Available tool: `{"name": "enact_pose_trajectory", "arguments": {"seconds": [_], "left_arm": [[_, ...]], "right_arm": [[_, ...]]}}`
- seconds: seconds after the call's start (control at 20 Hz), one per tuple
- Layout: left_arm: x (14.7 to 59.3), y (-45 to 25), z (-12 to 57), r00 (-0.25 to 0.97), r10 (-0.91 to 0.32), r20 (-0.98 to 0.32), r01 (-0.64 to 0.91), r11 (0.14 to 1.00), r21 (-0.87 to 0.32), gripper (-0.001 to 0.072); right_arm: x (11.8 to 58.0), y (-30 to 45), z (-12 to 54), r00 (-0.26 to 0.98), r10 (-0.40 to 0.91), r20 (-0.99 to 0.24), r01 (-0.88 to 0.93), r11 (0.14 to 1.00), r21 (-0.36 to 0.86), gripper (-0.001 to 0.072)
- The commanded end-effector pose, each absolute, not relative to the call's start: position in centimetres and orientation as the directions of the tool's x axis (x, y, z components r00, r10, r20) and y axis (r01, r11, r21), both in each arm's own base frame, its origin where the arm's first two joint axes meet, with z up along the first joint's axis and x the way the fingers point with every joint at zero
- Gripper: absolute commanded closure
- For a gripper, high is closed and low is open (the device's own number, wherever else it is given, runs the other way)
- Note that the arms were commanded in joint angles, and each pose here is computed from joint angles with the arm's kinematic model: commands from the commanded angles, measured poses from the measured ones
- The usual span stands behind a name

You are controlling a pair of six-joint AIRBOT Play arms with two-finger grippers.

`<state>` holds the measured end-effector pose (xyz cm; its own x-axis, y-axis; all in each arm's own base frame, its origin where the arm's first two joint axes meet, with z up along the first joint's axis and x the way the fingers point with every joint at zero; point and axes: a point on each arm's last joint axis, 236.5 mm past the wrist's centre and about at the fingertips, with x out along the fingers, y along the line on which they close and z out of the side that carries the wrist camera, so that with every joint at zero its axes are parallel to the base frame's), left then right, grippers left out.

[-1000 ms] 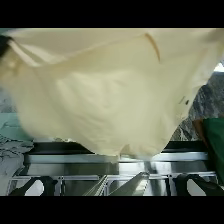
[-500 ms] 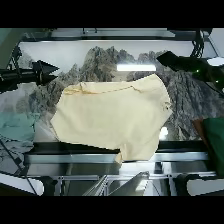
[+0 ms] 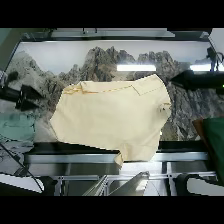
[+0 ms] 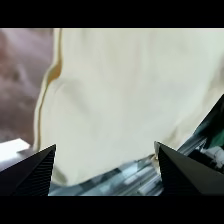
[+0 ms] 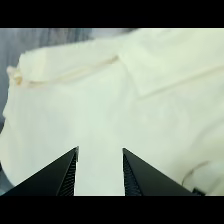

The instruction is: Fold the shirts.

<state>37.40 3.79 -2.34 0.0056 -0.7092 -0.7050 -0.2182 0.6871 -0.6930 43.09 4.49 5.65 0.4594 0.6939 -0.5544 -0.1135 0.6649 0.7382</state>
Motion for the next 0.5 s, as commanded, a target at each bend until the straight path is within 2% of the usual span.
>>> {"name": "enact_pose_trajectory", "arguments": {"seconds": [0.0,0.15,0.25,0.45], "left_arm": [[27.5,3.5,-6.7,-0.23,-0.638,-0.735,-0.329,0.762,-0.558,0.0019],[24.3,2.6,-8.5,-0.279,-0.642,-0.714,-0.349,0.761,-0.547,0.0021],[23.5,3.3,-9.8,-0.294,-0.607,-0.739,-0.35,0.787,-0.508,0.002],[26.9,2.7,-11.0,-0.157,-0.605,-0.781,-0.276,0.786,-0.553,0.0021]], "right_arm": [[34.8,6.6,2.5,0.354,0.721,-0.596,-0.007,0.639,0.769,0.039],[30.5,7.6,0.7,0.355,0.691,-0.63,0.108,0.639,0.762,0.0391],[27.3,7.0,-1.5,0.297,0.632,-0.716,0.192,0.695,0.693,0.039],[22.6,5.8,-4.5,0.213,0.537,-0.816,0.349,0.738,0.577,0.0389]]}}
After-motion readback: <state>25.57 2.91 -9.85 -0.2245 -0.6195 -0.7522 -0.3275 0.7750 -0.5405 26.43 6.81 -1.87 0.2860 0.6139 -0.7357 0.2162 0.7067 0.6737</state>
